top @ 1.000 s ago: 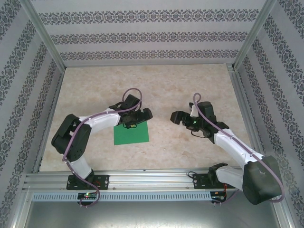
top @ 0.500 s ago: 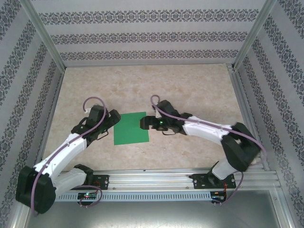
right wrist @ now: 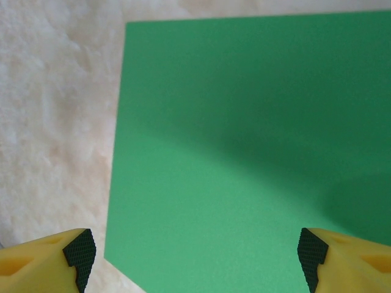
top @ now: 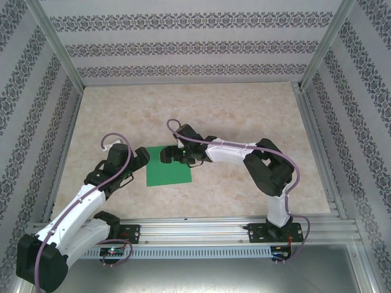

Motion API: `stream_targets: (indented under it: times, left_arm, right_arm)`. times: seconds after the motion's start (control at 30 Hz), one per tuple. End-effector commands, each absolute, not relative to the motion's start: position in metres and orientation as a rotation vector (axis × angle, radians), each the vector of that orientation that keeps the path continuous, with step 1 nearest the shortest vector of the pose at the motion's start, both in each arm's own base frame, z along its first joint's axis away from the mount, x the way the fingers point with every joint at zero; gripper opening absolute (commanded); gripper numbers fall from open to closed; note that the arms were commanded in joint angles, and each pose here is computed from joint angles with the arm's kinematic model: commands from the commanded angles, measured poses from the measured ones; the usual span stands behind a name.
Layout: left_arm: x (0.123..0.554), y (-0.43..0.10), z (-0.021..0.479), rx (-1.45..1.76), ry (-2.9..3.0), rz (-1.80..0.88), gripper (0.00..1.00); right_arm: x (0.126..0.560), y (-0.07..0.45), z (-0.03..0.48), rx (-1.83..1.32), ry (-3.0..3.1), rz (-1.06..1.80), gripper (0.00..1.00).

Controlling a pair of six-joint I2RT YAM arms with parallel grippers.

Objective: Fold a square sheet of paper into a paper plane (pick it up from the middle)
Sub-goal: Move the square sheet of paper to the center of the table.

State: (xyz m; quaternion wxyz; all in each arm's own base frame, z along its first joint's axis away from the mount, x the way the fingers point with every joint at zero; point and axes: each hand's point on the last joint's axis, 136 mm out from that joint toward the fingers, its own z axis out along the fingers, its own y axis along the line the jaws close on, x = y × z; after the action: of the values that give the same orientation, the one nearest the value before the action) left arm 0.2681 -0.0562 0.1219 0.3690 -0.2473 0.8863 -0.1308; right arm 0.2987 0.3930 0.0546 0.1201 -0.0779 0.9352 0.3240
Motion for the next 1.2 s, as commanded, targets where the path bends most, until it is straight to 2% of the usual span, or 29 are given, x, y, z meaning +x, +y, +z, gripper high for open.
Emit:
stream_targets:
  times: [0.0,0.23,0.57,0.77,0.93,1.17]
  left_arm:
    - [0.271,-0.052,0.122,-0.606,2.264,-0.305,1.0]
    - [0.283,-0.062,0.122,-0.584,2.258,-0.353,1.0]
    - [0.301,-0.084,0.122,-0.558,2.292,-0.46,1.0]
    - [0.302,-0.088,0.116,-0.543,2.313,-0.474,1.0]
    - [0.304,-0.091,0.117,-0.52,2.32,-0.481,1.0]
    - [0.305,-0.097,0.115,-0.48,2.331,-0.503,1.0]
  right_arm:
    - [0.289,0.389,0.036,-0.23,2.815,0.924,0.88]
    - [0.28,0.338,-0.001,-0.133,2.923,0.795,0.87]
    - [0.289,0.238,-0.001,-0.074,2.963,0.465,0.86]
    - [0.296,0.198,0.002,0.0,2.976,0.411,0.87]
    - [0.3,0.204,0.017,0.061,2.947,0.467,0.85]
    - [0.329,0.23,0.057,0.081,2.785,0.452,0.85]
